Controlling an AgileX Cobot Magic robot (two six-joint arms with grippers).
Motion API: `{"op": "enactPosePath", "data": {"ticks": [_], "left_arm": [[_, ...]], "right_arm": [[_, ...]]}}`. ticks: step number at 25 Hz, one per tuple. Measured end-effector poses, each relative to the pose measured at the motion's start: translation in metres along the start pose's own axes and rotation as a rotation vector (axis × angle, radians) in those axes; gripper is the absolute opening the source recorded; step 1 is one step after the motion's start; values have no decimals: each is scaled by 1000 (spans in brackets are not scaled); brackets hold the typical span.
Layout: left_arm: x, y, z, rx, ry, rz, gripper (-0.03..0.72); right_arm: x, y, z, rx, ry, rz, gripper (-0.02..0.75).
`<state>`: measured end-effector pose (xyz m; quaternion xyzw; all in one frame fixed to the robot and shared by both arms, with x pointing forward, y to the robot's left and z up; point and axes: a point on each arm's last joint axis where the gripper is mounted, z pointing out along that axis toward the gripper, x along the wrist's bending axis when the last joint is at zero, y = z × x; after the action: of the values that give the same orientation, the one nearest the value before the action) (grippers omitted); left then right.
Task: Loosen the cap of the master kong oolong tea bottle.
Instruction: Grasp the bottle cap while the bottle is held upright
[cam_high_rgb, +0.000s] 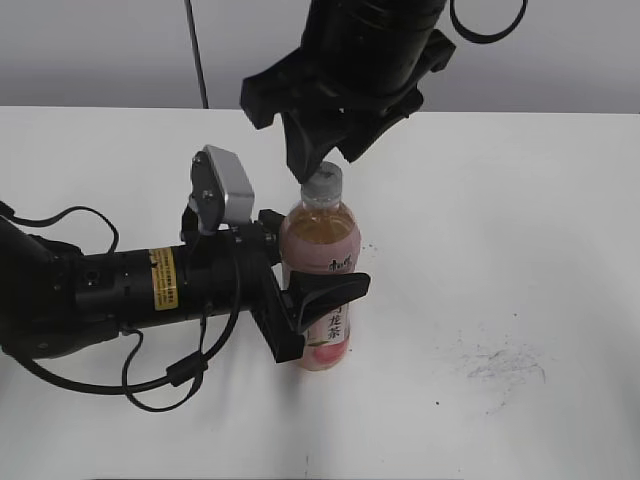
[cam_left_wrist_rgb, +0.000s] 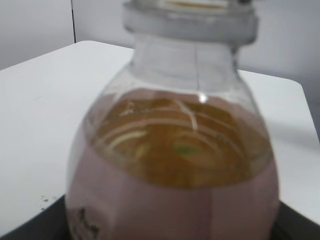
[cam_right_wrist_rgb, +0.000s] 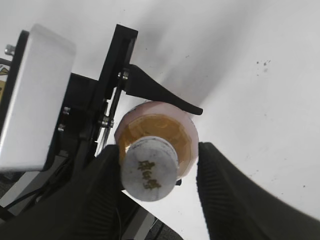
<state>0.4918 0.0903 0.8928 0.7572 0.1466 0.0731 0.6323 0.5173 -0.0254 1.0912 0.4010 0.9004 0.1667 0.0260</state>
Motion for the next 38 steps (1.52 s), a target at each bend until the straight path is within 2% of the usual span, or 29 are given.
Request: {"op": "enactPosePath", "data": {"ticks": [10, 19, 24, 30, 38], "left_arm": [[0, 0, 0, 1, 0, 0, 424], [0, 0, 0, 1, 0, 0, 424], [0, 0, 0, 1, 0, 0, 424], [0, 0, 0, 2, 1, 0, 424], [0, 0, 0, 2, 1, 0, 424]], "right_arm": [[2, 1, 7, 18, 31, 12, 385], [2, 1, 8, 20, 28, -33, 273], [2, 1, 8, 19, 28, -70, 277], [4, 1, 8, 20, 47, -69, 389], [3, -3, 10, 34, 48, -67, 370]]}}
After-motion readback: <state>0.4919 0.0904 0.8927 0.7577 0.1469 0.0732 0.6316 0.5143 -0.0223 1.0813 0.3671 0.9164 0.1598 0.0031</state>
